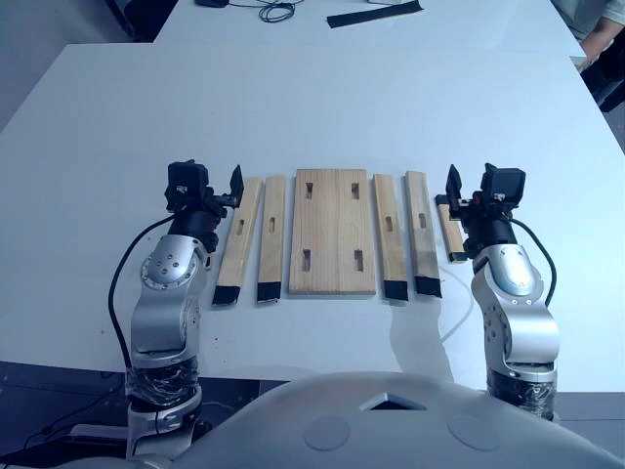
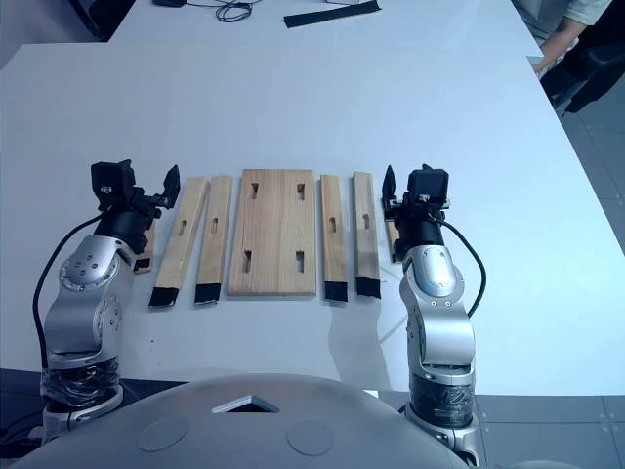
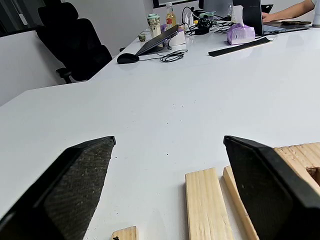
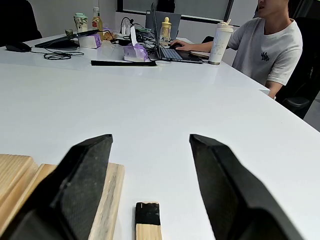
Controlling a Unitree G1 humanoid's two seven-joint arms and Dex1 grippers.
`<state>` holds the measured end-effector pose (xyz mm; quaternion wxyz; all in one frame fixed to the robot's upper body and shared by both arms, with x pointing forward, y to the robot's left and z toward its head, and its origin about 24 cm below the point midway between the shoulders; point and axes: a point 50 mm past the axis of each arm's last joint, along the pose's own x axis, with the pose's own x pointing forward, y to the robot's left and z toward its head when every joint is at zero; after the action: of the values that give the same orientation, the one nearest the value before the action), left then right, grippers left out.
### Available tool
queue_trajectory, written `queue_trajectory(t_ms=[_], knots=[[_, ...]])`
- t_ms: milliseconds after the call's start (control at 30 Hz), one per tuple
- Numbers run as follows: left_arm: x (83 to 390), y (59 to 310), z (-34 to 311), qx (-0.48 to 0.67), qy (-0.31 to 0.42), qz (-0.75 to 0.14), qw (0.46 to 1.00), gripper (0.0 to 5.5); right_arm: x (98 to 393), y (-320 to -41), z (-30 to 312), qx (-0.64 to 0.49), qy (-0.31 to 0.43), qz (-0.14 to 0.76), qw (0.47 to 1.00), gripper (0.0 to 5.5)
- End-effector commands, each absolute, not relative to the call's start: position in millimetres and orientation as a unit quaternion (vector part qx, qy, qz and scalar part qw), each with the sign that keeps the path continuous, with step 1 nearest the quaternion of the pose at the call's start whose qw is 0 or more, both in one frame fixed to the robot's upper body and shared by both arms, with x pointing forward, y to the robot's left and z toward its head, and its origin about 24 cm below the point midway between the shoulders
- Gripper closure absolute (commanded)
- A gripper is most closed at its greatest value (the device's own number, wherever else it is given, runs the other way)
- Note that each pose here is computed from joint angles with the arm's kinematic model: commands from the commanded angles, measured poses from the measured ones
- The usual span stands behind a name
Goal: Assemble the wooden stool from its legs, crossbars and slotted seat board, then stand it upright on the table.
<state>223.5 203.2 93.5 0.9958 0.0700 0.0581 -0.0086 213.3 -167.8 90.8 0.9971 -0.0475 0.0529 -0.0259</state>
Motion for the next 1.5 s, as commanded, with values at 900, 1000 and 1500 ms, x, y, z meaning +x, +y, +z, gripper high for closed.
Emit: queue_trajectory(t_ms=[900, 1000, 1500], knots=[[224.6, 206.1, 97.9, 0.075, 0.073, -0.009, 0.995, 1.93, 211.1, -165.9, 91.6, -0.041, 0.052, -0.044, 0.997, 2.64], [225.1, 206.3, 97.7, 0.075, 0.074, -0.011, 0.994, 1.93, 210.1, -164.8, 91.0, -0.039, 0.053, -0.046, 0.997, 2.64], [228.4, 207.5, 99.6, 0.079, 0.072, -0.011, 0.994, 1.93, 211.0, -165.0, 91.7, -0.031, 0.045, -0.059, 0.997, 2.64]])
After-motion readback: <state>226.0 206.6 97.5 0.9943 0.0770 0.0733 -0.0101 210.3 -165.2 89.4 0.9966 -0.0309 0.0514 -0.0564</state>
